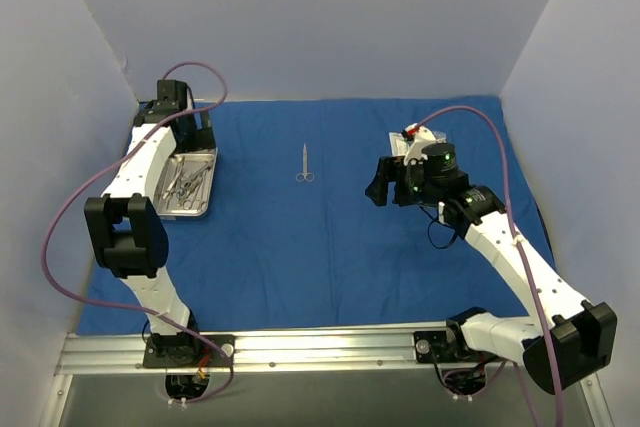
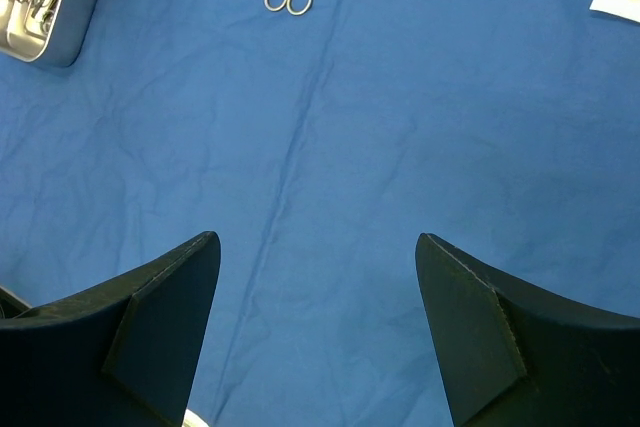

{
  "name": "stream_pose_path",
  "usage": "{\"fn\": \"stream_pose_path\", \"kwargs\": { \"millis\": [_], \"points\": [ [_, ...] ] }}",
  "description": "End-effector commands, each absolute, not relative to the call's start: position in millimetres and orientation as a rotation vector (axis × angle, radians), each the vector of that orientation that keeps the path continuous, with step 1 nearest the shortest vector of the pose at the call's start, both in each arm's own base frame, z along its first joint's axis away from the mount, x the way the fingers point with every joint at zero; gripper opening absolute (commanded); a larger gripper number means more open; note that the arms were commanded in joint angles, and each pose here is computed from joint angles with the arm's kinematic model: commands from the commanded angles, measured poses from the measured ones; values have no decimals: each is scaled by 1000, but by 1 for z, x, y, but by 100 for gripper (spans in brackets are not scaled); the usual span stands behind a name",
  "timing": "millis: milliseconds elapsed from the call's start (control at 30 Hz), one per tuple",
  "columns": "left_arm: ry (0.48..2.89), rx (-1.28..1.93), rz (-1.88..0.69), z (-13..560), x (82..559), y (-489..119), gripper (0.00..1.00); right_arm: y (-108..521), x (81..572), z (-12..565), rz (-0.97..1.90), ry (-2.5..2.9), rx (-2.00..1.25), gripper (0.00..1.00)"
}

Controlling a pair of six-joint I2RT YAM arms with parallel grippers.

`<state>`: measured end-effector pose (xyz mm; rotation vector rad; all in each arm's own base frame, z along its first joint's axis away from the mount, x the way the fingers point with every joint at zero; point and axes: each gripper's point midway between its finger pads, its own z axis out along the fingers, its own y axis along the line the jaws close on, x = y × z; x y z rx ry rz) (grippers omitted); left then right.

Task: Open and lay out the surgical kit
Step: Pick up the medical item from the container.

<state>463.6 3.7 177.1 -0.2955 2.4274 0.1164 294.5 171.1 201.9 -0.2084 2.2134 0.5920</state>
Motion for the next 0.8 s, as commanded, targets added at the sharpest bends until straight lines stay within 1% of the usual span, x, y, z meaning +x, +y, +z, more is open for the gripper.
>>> {"fn": "stream_pose_path", "kwargs": {
  "millis": [0,33,67,200,233,333,367,567,600,767],
  "points": [
    [2381,-347,155,178,467,38,100,179,296,203,615,2188,-247,75],
    [2384,-358,160,174,467,43,100,179,297,201,616,2189,-248,75],
    [2395,-368,169,166,469,47,95,180,298,200,616,2192,-247,75],
    [2392,-396,193,150,478,65,88,183,301,196,627,2198,-244,75],
    [2392,-393,199,148,480,69,85,184,301,196,628,2199,-244,75],
    [2405,-387,196,137,486,75,80,185,303,194,627,2208,-243,75],
    [2420,-383,185,129,488,74,77,186,304,193,624,2213,-245,75],
    [2478,-387,162,96,488,70,72,186,308,189,601,2244,-246,75],
    [2481,-386,149,93,489,67,69,186,309,190,598,2244,-246,75],
    [2480,-328,112,80,494,62,65,192,313,184,600,2269,-251,75]
  ]
}}
